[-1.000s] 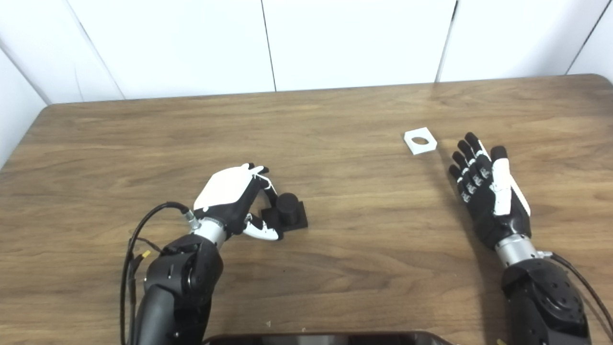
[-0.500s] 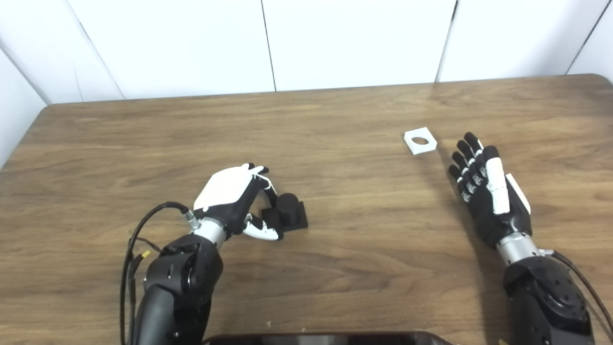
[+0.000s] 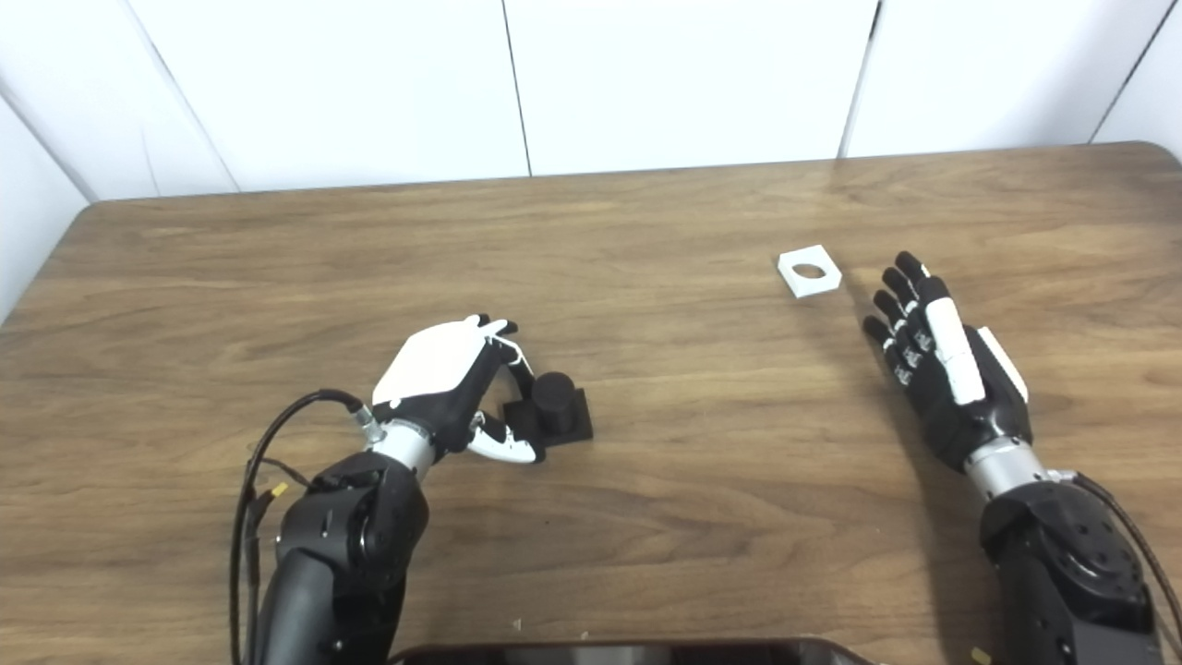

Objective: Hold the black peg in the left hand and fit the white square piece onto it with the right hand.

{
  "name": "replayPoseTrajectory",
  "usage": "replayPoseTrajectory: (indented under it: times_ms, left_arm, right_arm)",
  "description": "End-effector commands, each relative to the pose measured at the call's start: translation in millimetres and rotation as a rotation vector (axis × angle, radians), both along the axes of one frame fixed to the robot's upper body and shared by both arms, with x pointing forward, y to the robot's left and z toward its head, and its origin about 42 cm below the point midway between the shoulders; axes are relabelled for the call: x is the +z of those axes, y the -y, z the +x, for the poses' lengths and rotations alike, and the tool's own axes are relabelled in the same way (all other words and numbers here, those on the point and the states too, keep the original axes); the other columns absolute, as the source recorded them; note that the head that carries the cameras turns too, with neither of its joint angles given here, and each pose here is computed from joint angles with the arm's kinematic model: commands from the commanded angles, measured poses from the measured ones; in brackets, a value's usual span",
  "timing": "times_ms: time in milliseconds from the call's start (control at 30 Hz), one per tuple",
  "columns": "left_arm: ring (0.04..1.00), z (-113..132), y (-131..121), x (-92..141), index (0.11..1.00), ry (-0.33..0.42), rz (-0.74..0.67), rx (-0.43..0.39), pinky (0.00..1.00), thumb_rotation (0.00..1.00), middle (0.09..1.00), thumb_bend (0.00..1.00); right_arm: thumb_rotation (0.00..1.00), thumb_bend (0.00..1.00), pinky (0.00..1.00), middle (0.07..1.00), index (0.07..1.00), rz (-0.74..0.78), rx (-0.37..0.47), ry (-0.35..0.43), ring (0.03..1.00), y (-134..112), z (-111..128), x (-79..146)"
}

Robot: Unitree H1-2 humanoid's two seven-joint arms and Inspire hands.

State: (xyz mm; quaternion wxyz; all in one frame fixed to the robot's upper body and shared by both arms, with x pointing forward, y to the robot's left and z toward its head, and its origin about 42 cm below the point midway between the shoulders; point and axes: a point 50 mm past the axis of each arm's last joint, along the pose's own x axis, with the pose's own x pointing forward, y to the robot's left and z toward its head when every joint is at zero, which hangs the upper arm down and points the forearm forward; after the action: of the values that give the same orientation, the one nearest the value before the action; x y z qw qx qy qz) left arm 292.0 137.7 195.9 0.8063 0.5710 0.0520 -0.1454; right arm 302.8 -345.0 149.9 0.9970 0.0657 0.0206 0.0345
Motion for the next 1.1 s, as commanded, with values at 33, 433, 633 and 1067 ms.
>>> replayPoseTrajectory:
  times_ms: [33, 433, 633, 1067]
  left_arm:
    - [1.000, 3.4, -0.6, 8.5, 0.488, 0.054, 0.016, 0.009, 1.00, 0.06, 0.944, 0.53]
    - [1.000, 3.6, 0.2, 6.9, 0.488, 0.058, 0.011, 0.009, 1.00, 0.06, 0.941, 0.53]
    - [1.000, 3.5, 0.5, 5.9, 0.488, 0.062, 0.003, 0.011, 1.00, 0.06, 0.940, 0.52]
    - [1.000, 2.4, 1.8, 6.6, 0.488, 0.064, 0.001, 0.009, 1.00, 0.06, 0.941, 0.52]
  right_arm:
    - [0.78, 0.64, 1.00, 1.000, 1.000, -0.021, 0.007, 0.094, 1.000, 0.3, 14.4, 31.7]
    - [0.72, 0.64, 1.00, 1.000, 1.000, -0.105, -0.004, 0.116, 1.000, 4.3, 30.8, 50.9]
    - [0.67, 0.67, 1.00, 1.000, 1.000, -0.155, 0.013, 0.154, 1.000, 6.9, 42.0, 60.6]
    - [0.46, 0.71, 0.99, 0.965, 0.909, -0.460, -0.020, 0.163, 0.983, 20.4, 72.2, 81.5]
